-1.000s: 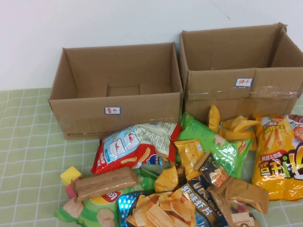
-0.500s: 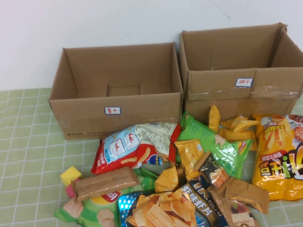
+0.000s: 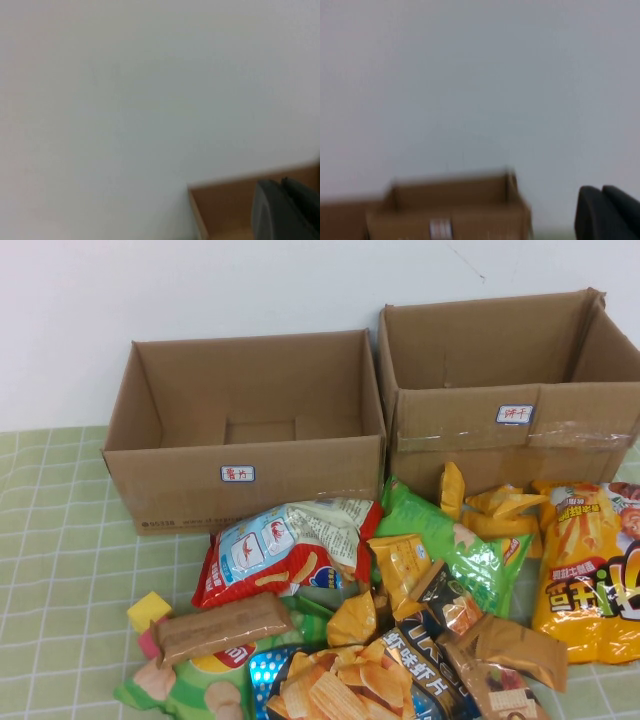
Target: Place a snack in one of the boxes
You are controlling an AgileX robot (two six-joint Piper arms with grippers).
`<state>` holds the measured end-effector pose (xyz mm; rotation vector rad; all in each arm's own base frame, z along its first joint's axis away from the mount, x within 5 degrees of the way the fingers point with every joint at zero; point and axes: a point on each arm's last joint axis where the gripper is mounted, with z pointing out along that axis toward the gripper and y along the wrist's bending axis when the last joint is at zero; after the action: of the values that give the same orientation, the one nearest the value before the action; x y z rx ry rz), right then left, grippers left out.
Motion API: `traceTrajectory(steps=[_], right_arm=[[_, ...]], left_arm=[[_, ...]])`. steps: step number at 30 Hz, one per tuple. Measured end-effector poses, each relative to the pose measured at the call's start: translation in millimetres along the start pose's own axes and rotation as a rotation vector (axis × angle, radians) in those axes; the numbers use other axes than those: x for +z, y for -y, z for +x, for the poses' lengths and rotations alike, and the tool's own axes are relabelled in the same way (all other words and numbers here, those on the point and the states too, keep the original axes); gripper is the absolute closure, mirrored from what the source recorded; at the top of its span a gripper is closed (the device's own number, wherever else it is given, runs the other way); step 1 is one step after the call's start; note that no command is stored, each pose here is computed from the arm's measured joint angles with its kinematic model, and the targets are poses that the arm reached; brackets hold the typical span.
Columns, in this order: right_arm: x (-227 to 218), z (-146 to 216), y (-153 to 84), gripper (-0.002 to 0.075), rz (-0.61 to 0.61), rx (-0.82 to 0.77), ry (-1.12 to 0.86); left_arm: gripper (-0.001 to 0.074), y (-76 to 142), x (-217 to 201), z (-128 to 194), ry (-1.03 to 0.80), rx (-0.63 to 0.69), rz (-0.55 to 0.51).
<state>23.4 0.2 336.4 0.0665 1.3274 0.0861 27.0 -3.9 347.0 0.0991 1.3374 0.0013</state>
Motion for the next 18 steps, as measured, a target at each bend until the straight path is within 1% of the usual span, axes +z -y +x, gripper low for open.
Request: traceTrajectory(steps=[3,6,9,12,16,18], right_arm=[[12.3,22.6,2.1,0.0728,0.021,-0.025,-0.266],[21.3,41.5,4.2,0.0728,0.036,-0.050,-0.484],[32.5,57.3,6.0,0.0728,0.048,-0.055,-0.661],[46.7,73.2,7.9,0.0728,0.061,-0.057,-0.816],[68.8,95.4,10.3,0.0724,0.071,-0.058,-0.973],[81.7,105.9,11.4,0.0685,0.069,-0.068,-1.015]], left_arm=[[0.0737,2.6,8.9,16.9,-0.203,0.017,0.036],[0.0737,5.0,12.8,33.7,-0.395,0.027,0.070],[0.0737,6.0,12.9,44.3,-0.522,0.038,0.088],[0.0737,5.0,11.9,49.3,-0.583,0.068,0.089],[0.0737,4.2,11.4,50.0,-0.593,0.082,0.084],[0.0737,4.1,11.0,50.5,-0.600,0.084,0.085]])
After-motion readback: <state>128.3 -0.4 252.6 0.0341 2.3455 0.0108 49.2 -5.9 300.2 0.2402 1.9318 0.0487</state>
